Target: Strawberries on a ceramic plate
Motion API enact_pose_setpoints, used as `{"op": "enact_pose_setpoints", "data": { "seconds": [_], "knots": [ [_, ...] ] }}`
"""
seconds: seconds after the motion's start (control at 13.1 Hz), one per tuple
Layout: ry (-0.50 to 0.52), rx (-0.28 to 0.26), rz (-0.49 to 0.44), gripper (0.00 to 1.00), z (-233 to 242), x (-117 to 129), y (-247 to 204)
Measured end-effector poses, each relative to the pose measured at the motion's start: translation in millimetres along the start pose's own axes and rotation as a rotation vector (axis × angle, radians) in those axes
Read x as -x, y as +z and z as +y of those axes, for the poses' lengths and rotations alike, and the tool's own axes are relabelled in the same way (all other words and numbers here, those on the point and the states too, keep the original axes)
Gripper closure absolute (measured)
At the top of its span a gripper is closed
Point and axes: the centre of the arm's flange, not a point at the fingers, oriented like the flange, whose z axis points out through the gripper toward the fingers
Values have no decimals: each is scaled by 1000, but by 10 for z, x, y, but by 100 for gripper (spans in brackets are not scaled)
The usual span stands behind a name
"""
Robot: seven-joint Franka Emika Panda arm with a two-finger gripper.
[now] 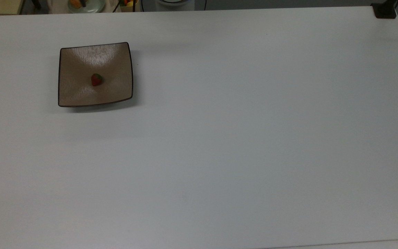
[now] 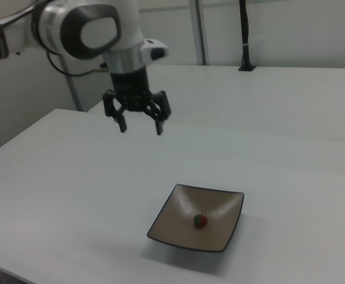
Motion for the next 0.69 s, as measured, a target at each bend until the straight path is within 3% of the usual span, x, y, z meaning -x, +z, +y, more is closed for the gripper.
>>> {"op": "enact_pose_setpoints", "data": {
  "seconds": [0.46,0.69],
  "knots": [
    [57,-3,10,0,-1051,-347,-43],
    [73,5,29,0,-1358,-506,45]
  ]
}}
